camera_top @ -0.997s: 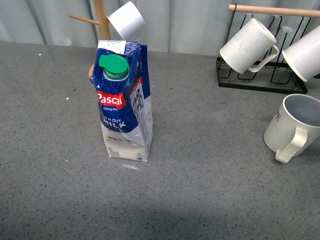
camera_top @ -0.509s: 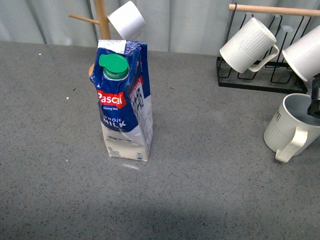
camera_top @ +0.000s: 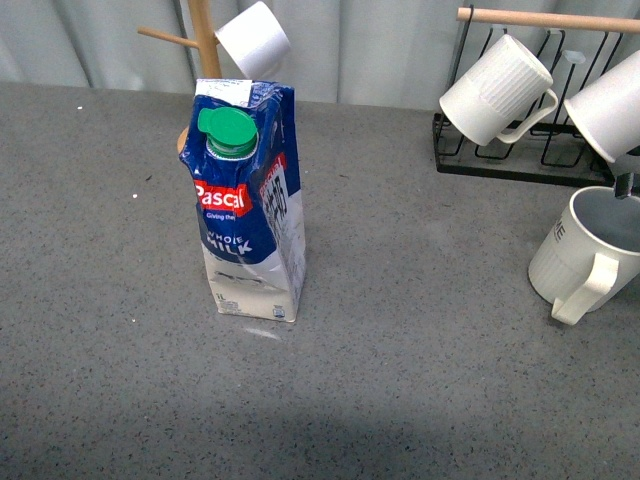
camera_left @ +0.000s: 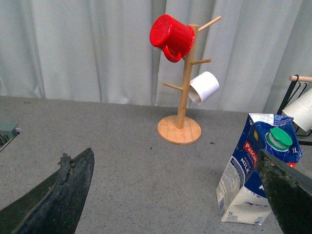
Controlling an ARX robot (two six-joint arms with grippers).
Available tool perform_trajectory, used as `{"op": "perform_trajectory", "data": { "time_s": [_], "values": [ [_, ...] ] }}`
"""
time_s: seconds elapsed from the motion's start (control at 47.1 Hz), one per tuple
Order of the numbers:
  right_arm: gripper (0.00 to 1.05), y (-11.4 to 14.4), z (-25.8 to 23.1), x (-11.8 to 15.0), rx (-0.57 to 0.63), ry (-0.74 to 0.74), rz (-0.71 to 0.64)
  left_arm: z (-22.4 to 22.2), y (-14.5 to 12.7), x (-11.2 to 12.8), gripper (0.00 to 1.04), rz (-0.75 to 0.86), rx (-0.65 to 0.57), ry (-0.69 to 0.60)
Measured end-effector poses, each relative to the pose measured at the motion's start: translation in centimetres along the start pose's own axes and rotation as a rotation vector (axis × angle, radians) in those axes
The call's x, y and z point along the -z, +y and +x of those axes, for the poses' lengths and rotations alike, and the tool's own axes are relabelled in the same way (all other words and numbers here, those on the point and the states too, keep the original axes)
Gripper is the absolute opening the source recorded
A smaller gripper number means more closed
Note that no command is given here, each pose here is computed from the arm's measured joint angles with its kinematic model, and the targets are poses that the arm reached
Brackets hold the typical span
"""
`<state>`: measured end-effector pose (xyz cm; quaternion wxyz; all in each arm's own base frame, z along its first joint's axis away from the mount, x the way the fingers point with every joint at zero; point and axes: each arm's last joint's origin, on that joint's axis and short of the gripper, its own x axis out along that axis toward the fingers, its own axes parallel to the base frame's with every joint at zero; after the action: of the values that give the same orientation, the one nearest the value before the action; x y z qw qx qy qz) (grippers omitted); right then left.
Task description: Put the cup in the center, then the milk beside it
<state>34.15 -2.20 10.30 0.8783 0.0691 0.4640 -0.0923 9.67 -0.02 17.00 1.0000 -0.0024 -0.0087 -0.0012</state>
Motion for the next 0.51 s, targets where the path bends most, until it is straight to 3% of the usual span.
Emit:
{"op": "perform_trajectory", "data": {
  "time_s": [0.127, 0.509],
  "values": [
    [0.01, 0.0, 0.0, -0.1, -0.011, 0.002, 0.008, 0.0, 0.0, 0.0, 0.98, 0.000, 0.000, 0.000],
    [0.02, 1.5, -1.8, -0.3, -0.093, 0.039, -0.021, 0.0, 0.0, 0.0, 0.98, 0.000, 0.000, 0.000]
  ]
}}
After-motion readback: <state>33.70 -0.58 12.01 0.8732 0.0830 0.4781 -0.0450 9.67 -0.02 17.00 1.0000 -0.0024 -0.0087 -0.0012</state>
